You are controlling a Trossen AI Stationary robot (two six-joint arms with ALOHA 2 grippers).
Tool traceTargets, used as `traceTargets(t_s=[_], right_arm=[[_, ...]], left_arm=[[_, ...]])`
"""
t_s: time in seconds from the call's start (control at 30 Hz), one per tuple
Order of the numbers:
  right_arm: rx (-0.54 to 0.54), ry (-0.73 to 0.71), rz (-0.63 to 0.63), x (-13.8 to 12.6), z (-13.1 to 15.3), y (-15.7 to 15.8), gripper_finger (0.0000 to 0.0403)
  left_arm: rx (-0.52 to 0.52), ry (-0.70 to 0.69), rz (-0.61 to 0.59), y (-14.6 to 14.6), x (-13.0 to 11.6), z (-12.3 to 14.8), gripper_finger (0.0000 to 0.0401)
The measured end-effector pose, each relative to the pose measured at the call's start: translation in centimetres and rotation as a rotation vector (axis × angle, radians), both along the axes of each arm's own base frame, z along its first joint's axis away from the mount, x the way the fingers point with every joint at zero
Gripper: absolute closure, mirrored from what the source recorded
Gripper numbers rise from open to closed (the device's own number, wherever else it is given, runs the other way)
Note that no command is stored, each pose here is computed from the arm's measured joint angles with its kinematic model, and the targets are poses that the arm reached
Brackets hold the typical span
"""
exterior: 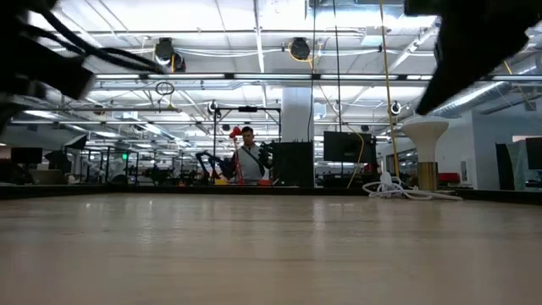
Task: Pick & Place USB Port
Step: Adjust the gray bin on the table
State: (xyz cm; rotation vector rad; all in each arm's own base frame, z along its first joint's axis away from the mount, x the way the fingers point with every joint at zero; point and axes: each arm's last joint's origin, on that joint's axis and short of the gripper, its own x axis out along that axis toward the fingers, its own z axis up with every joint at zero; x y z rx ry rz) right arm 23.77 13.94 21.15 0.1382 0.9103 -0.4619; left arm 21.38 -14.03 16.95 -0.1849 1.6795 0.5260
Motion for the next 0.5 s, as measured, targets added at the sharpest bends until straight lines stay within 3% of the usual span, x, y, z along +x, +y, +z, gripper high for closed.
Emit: traceTargets(t_s=[0.27, 0.5], right_arm=[[-0.055, -0.142, 0.065, 2.1, 3.7, 0.5, 0.0403], [-0.1, -0.2, 0.102, 3.0, 6.1, 0.7, 0.0403]], left_arm=[[-0.152, -0.075, 0.235, 1.3, -7.3, 2.2, 0.0401], [-0.22, -0.025, 0.275, -0.8, -10.8, 2.7, 0.0401]])
